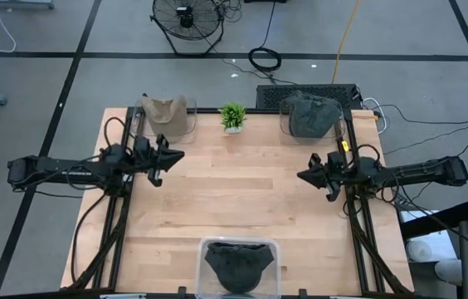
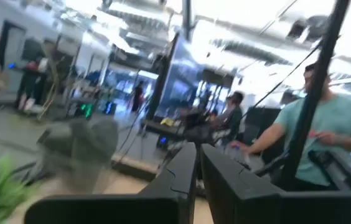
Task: Pick & Place hat
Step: Return to Home Position
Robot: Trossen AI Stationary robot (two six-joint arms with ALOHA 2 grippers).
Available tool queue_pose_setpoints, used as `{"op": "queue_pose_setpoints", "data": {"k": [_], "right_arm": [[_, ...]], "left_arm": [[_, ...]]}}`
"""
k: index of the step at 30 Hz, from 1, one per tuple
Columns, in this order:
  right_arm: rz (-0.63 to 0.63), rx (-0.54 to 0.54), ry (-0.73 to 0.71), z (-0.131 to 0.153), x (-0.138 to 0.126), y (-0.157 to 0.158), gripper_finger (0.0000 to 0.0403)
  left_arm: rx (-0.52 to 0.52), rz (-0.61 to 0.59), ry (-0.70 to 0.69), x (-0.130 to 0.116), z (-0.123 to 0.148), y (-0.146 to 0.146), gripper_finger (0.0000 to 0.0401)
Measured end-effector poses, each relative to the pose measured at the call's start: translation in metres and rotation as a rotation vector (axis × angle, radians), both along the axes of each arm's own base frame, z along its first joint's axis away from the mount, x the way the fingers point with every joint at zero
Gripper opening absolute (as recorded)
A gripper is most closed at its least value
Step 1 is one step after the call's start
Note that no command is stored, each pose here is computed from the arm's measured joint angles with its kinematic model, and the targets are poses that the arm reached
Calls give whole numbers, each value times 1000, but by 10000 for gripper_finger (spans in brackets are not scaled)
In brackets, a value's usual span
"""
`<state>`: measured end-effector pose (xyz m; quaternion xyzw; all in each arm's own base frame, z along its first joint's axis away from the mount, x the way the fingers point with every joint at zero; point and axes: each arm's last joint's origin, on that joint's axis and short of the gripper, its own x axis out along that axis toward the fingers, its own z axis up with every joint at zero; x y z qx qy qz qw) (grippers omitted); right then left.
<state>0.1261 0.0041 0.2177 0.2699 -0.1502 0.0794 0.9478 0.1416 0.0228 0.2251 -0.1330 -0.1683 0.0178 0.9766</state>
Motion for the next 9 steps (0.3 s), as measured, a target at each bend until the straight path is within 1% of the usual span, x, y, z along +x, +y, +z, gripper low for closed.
{"op": "queue_pose_setpoints", "data": {"k": [3, 5, 9], "right_arm": [[-9, 4, 0, 0, 0, 0, 0], [-21, -24, -2, 0, 0, 0, 0], [-53, -100, -2, 0, 0, 0, 0]], "left_arm": [[-7, 45, 40, -1, -6, -1, 33], [4, 59, 27, -3, -6, -3, 33], [-6, 12, 31, -10, -21, -8, 33]]}}
